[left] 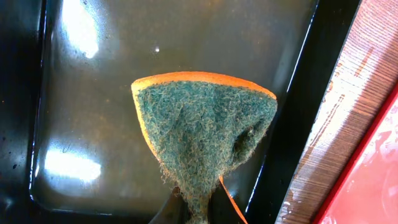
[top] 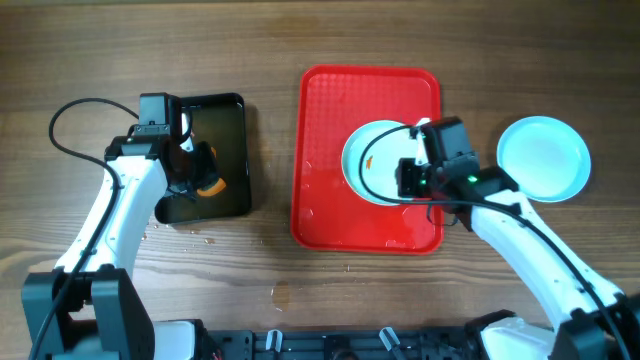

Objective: Clean dirty plates on tray and stack at the side
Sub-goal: 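Grip the top-left plate with right and drag it to tray center, then scrub the last plate with the left-held sponge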

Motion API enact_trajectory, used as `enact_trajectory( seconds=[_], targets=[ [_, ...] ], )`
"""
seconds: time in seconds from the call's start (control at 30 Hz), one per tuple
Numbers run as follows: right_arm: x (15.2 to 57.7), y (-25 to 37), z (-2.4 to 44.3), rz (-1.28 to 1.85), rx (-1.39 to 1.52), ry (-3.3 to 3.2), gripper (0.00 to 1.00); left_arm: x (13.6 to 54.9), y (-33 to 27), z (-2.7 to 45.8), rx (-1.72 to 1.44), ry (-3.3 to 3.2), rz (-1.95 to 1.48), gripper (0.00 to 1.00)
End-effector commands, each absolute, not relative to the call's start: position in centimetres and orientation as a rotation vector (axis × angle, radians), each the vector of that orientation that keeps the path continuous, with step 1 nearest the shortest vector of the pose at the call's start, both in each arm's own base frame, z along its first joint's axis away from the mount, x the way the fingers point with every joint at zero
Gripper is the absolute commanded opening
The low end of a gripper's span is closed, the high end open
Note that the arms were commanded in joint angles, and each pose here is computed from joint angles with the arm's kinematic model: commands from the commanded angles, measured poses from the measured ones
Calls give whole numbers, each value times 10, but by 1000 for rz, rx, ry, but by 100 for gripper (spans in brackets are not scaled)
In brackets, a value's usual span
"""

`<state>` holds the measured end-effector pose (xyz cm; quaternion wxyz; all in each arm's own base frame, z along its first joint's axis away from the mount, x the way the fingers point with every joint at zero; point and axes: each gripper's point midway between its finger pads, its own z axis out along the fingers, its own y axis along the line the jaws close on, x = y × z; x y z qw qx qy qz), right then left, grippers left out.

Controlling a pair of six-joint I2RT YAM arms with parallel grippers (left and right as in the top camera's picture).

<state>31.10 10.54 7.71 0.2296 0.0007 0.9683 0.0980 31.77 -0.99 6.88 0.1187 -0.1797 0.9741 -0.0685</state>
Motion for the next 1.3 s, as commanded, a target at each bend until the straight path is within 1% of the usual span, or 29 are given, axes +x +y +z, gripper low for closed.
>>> enact_trajectory(
  seconds=[0.0, 0.1, 0.2, 0.27, 0.3, 0.47, 0.5, 0.53, 0.6, 0.67, 0.77, 0.87, 0.93, 1.07, 1.13, 1.27],
  targets=[
    [316, 60, 62, 95, 195, 2689, 33, 315, -11, 69, -495, 2865, -211, 4],
    [314, 40, 36, 53, 308, 2756, 31, 313, -11, 68, -496, 2872, -210, 4],
    [315, 38, 18, 71, 330, 2798, 31, 313, -11, 68, -496, 2871, -210, 4],
    [320, 61, 5, 239, 209, 2828, 24, 313, -11, 68, -496, 2871, -210, 4],
    [320, 66, 3, 274, 183, 2831, 20, 313, -11, 68, -496, 2872, -210, 4],
    [323, 67, 0, 276, 181, 2826, 15, 313, -11, 68, -496, 2872, -210, 4],
    [324, 67, 0, 275, 160, 2822, 8, 313, -11, 68, -496, 2871, -210, 4],
    [324, 68, 0, 273, 105, 2823, 6, 313, -11, 68, -497, 2872, -210, 4],
    [315, 72, -2, 267, 51, 2860, 5, 313, -11, 68, -496, 2872, -210, 4],
    [291, 77, -8, 228, 5, 2952, 4, 313, -13, 68, -478, 2876, -219, 4],
    [295, 76, -8, 135, -30, 2929, 4, 313, -19, 69, -437, 2880, -241, 4],
    [306, 78, -5, 151, 23, 2883, 4, 316, -11, 66, -429, 2863, -146, 4],
    [310, 79, -4, 161, 46, 2867, 4, 318, -8, 57, -417, 2838, -103, 4],
    [310, 80, -4, 165, 45, 2868, 5, 314, -15, 22, -388, 2808, -117, 4],
    [309, 79, -4, 163, 44, 2871, 9, 312, -17, 8, -383, 2789, -123, 4],
    [308, 82, -5, 185, 41, 2876, 10, 303, -17, -14, -444, 2800, -133, 4]
  ],
)
